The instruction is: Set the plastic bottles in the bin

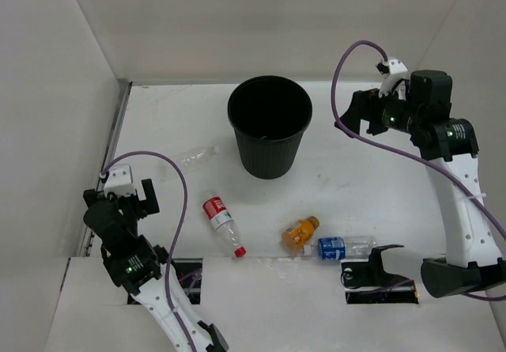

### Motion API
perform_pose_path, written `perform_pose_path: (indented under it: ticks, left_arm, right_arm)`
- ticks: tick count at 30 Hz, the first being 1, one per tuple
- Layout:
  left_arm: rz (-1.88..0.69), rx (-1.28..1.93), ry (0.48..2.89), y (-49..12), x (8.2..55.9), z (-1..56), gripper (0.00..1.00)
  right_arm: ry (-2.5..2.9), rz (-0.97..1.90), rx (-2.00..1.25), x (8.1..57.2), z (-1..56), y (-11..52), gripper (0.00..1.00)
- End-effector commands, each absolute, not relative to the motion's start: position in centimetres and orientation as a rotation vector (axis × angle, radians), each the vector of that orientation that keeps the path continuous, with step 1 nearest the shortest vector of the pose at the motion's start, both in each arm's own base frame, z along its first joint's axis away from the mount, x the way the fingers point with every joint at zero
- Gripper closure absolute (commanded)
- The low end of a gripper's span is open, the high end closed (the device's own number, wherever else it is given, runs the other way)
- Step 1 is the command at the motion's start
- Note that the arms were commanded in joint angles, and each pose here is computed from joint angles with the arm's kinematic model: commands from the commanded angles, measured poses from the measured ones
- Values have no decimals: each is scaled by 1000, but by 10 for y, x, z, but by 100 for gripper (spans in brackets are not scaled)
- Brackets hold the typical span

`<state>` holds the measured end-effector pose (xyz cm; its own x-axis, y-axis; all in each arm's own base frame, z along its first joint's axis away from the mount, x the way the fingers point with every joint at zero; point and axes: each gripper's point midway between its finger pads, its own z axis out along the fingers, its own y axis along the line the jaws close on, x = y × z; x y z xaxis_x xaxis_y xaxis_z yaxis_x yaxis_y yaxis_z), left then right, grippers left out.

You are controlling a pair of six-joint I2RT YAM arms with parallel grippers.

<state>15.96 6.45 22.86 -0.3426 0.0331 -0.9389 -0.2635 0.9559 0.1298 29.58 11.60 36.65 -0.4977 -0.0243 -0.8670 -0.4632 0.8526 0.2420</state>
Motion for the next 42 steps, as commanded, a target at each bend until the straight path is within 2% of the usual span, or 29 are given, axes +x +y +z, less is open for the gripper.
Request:
perform_pose_path:
  ticks: [1,13,17,25,32,36,42]
  left_arm:
    - [297,-138,1845,61,164,252,0]
    - [276,-156,1871,51,151,239,0]
    - [303,-149,1834,52,150,254,0]
    - [199,-224,1844,40,148,273,0]
    - [102,-175,1878,11,135,266,0]
    - [123,-145,1856,6,129,265,0]
    - [148,-95,1858,10,133,269,0]
  right_arm:
    - [2031,586,-307,290,365,110,0]
    - [2007,471,-125,255,340,66,0]
    - [2002,453,-90,245,329,60,0]
    - [1830,337,-294,215,312,63,0]
    - [2052,461,-401,174,265,83,0]
    - [2136,424,-778,136,238,89,0]
    - [2251,179,-1100,115,201,61,0]
